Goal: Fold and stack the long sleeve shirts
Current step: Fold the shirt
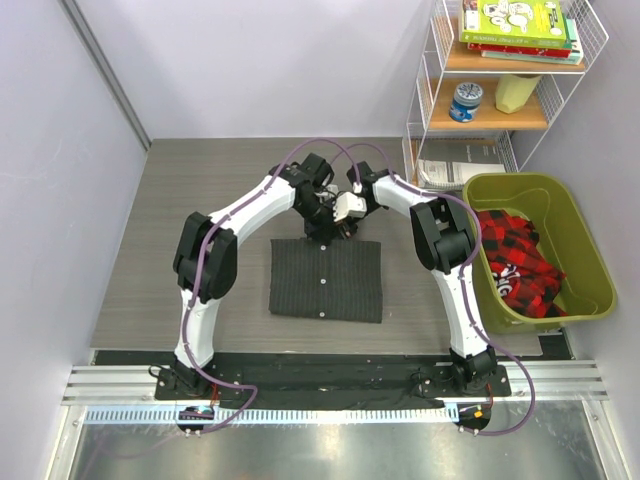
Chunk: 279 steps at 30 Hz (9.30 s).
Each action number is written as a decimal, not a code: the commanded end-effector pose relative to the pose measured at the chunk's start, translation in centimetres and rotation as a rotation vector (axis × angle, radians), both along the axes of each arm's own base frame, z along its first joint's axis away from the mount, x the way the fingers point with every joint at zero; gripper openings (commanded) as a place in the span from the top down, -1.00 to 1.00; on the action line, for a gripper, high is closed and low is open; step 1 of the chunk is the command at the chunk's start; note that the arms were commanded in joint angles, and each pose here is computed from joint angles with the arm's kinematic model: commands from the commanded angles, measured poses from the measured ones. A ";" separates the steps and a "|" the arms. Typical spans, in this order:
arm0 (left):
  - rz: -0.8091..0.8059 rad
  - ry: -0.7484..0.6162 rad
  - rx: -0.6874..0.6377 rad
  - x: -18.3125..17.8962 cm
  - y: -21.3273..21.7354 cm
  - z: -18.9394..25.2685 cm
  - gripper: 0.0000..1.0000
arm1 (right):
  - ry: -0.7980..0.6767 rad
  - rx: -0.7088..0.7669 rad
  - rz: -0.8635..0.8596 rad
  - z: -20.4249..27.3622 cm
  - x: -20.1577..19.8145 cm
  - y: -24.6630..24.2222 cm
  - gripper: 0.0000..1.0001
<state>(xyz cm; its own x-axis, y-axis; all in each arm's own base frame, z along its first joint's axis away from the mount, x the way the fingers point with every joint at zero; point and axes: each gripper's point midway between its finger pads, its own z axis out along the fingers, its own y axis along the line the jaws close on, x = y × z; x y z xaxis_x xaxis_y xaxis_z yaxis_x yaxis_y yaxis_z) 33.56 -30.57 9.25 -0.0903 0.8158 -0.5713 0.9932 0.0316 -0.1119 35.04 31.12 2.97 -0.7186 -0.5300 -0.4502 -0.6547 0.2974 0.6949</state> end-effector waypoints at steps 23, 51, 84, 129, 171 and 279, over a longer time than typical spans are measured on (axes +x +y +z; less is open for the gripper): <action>0.473 0.408 -0.059 3.1 10.0 0.8 -0.37 | -0.219 -0.260 0.042 4.7 0.9 -10.6 -0.45; 0.749 0.418 0.096 8.5 13.3 -7.4 1.00 | -0.303 -0.476 -0.160 -1.0 8.0 -13.0 0.98; 0.704 1.002 -0.299 -9.7 5.4 2.5 -0.30 | 0.170 0.016 -0.127 6.8 -11.1 -3.2 -0.94; 0.945 0.010 -0.409 -2.7 23.8 11.5 -1.00 | -0.926 -0.365 0.897 0.3 -14.9 -9.9 -0.35; 1.222 0.878 -0.535 -2.8 6.8 -8.1 -0.35 | -0.583 -0.370 0.150 -1.3 -3.0 -4.1 -0.55; 0.993 0.382 -0.232 2.7 15.9 9.1 -0.32 | -0.271 -0.445 -0.194 2.4 3.5 -7.0 -0.74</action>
